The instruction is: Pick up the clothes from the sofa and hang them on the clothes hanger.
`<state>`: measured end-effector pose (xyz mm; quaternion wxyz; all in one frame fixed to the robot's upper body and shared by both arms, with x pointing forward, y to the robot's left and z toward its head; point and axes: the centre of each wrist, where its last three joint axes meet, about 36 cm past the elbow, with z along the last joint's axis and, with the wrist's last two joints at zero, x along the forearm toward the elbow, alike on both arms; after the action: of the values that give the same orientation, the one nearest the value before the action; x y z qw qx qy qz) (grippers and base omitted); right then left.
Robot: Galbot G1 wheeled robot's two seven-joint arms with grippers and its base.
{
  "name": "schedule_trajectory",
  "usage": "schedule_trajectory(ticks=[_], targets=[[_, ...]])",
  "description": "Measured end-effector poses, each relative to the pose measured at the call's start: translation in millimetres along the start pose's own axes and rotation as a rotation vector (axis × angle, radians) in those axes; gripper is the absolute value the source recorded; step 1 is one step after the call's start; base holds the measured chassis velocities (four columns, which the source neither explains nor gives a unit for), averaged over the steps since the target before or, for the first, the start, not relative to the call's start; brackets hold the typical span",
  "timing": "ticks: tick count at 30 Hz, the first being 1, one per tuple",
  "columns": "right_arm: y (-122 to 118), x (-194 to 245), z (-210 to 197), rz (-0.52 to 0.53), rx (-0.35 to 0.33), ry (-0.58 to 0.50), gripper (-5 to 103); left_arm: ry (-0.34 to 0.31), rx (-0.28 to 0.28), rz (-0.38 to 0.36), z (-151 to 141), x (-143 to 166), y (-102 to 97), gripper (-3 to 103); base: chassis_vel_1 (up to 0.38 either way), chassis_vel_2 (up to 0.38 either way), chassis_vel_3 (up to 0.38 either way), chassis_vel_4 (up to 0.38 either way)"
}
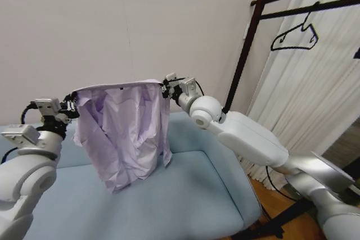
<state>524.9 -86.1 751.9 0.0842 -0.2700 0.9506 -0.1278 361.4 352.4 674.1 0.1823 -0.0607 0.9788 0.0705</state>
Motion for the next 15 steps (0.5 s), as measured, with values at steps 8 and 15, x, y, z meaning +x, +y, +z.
schedule_trajectory(ticks=[8,15], targets=[[11.9,8.4,-5.0,-0.046,-0.006,0.002,1,-0.008,0.007,0.025,-8.0,-0.7,-2.2,1,0.000,0.000,0.000,0.000],[5.8,4.3,-16.5,-0.032,0.003,-0.001,1,-0.009,-0.013,0.037,-19.5,-8.5,1.8,1,0.000,0.000,0.000,0.000]])
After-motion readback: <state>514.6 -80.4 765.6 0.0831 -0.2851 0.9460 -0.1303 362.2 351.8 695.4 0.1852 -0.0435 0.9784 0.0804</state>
